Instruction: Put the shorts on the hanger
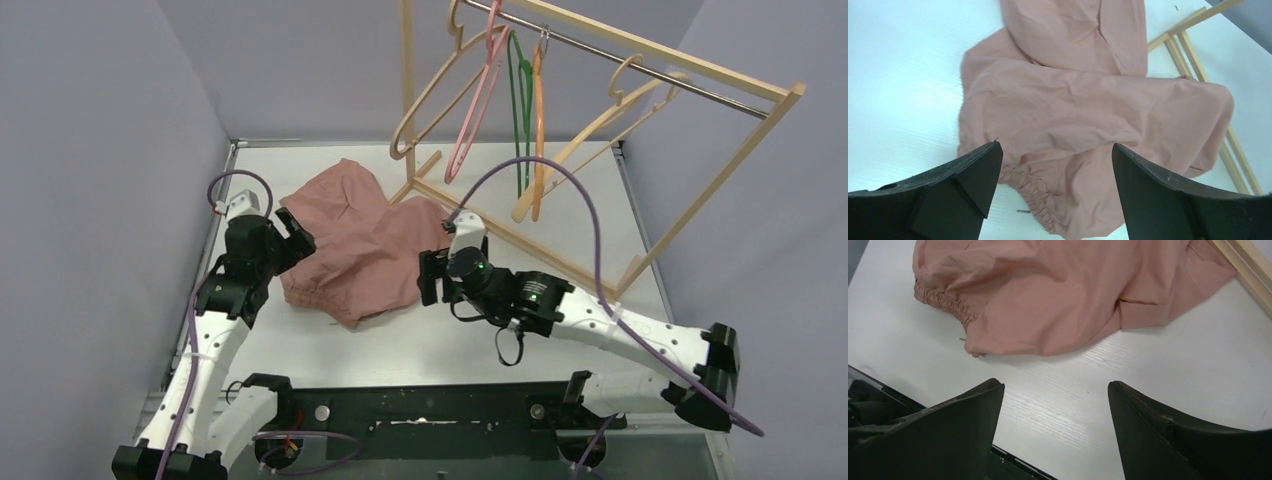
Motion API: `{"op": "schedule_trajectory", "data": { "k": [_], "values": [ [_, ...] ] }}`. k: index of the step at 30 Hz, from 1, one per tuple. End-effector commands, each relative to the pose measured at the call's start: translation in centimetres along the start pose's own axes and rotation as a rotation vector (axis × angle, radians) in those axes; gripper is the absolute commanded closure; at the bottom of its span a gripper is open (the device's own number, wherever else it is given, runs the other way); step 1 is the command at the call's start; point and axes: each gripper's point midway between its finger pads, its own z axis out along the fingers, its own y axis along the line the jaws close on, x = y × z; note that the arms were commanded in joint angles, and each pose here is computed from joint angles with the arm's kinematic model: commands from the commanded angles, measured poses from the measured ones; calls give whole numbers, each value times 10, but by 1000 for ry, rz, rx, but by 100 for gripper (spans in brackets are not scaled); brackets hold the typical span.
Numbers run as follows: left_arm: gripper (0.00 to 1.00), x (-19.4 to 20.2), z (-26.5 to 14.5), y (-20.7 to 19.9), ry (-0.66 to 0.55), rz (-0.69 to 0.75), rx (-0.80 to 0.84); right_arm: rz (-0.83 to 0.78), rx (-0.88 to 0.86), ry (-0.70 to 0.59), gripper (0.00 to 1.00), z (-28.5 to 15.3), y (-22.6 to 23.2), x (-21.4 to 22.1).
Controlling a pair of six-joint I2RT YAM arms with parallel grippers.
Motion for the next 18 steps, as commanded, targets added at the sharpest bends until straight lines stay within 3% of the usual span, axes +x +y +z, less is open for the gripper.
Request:
{"op": "schedule_trajectory", "data": {
  "k": [1,10,18],
  "values": [
    [19,-24,-15,18,-106,83,-80,-109,-61,-120,23,24,46,-33],
    [19,-23,-17,34,-149,126,-121,-374,-123,-131,25,90,94,-17],
    [20,-26,-24,36,-172,118,-127,-539,-244,-11,25,149,115,24]
  ]
}}
